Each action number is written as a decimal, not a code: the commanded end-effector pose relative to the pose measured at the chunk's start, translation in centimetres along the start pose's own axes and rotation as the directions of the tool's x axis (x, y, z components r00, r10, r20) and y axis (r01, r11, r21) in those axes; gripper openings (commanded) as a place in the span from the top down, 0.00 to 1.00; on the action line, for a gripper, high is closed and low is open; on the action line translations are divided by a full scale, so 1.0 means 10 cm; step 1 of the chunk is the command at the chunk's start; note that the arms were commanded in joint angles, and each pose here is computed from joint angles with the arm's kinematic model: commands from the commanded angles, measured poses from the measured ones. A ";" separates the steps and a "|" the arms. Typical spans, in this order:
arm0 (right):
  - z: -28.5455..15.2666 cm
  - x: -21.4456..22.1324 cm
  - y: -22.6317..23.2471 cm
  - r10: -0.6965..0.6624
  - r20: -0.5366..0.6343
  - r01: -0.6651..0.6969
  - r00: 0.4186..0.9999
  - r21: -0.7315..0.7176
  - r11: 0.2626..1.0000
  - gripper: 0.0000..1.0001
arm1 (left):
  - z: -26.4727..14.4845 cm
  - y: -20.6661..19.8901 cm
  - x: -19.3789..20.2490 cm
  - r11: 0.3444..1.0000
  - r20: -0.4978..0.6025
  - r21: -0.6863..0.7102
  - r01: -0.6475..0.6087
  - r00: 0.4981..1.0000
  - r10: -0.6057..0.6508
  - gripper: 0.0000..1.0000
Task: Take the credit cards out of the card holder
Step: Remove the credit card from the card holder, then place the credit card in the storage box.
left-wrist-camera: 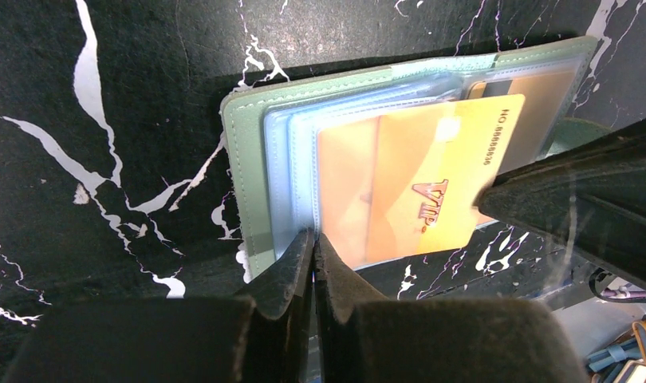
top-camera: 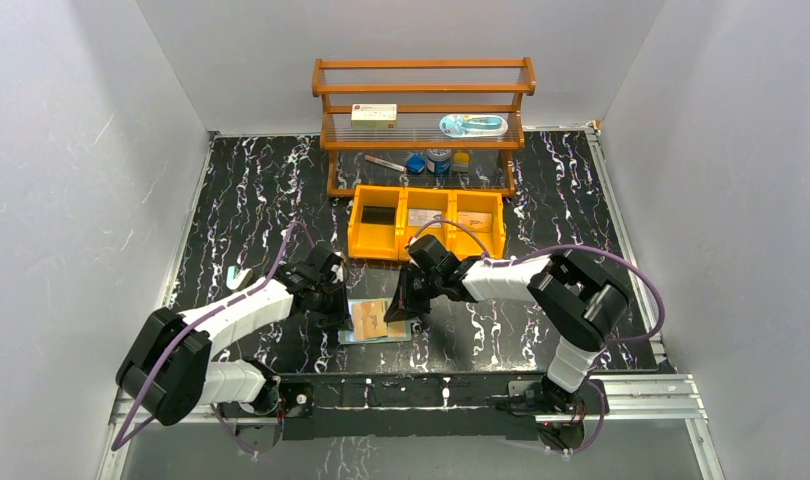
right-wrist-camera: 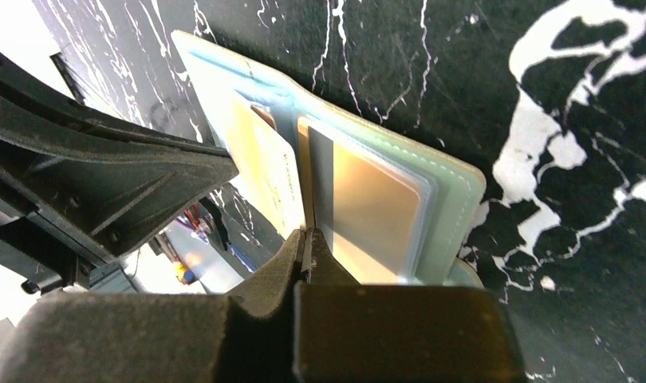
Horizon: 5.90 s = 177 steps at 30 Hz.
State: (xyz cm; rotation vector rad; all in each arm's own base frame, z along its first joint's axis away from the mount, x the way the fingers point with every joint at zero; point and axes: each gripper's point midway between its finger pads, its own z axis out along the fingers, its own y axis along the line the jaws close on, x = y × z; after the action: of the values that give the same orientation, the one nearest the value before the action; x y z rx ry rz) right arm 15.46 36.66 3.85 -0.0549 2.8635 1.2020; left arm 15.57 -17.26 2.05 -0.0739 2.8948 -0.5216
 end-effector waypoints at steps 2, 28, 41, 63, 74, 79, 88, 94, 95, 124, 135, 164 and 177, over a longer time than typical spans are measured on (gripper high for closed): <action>-0.17 0.01 0.00 -0.006 0.026 0.007 1.000 -0.005 1.000 1.00 | 0.02 0.11 0.05 0.999 -0.023 -0.050 -0.014 1.000 0.013 0.98; -0.14 -0.13 0.01 0.035 0.076 -0.035 0.996 0.006 0.999 0.98 | -0.29 -0.59 -0.34 0.974 0.089 0.217 -0.062 0.995 0.043 0.62; -0.12 -0.13 0.02 0.076 0.088 -0.074 0.993 -0.025 0.997 0.95 | 0.04 -0.46 -0.08 0.979 -0.043 0.204 -0.015 0.999 0.024 0.69; -0.05 -0.22 0.09 0.122 0.113 -0.112 0.986 -0.088 0.990 0.79 | 0.13 -0.28 0.07 0.990 -0.093 0.142 0.013 0.996 0.000 0.78; 0.01 -0.23 0.15 0.117 0.089 -0.107 0.989 -0.103 0.989 0.86 | 0.12 -0.29 0.05 0.989 -0.084 0.144 0.013 0.996 -0.001 0.78; -0.09 -0.28 0.07 0.089 0.143 -0.084 0.986 -0.044 0.996 0.99 | 0.08 -0.30 0.01 0.990 -0.063 0.139 0.004 0.998 0.004 0.78; -0.38 -0.22 0.06 0.036 0.165 -0.031 0.986 -0.031 0.999 1.00 | -0.09 -0.33 -0.18 0.991 0.043 0.130 -0.013 0.999 0.007 0.69; -0.77 -0.36 0.45 -0.073 0.296 0.114 0.952 -0.124 0.986 1.00 | -0.22 -0.42 -0.30 0.988 0.103 0.151 -0.034 0.995 0.018 0.65; -0.85 -0.42 0.46 -0.092 0.337 0.134 0.937 -0.103 0.986 1.00 | -0.25 -0.42 -0.33 0.988 0.117 0.149 -0.035 0.993 0.018 0.64; -2.87 -1.84 -0.33 -0.736 0.533 0.173 0.417 0.748 0.640 1.00 | -0.87 -0.25 -0.71 0.996 0.438 0.091 0.020 0.897 -0.058 0.37; -2.58 -2.17 -0.62 -0.834 0.239 0.349 0.498 0.825 0.445 1.00 | -0.96 -0.17 -0.68 0.997 0.457 0.073 0.037 0.887 -0.067 0.18; -2.00 -2.80 -0.87 -0.947 -0.269 0.644 0.176 0.759 -0.095 1.00 | -1.01 -0.11 -0.69 0.998 0.478 0.050 0.045 0.876 -0.063 0.02; -1.69 -2.74 -1.18 -0.923 -0.339 0.714 0.183 0.691 -0.113 0.88 | -1.02 -0.08 -0.66 0.998 0.478 0.040 0.045 0.876 -0.059 0.02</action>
State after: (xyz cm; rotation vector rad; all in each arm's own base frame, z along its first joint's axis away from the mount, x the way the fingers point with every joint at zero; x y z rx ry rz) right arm 42.08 16.40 7.93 -1.3585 1.9612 -0.3377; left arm 19.80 -14.33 11.83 -0.2414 2.4297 -0.4832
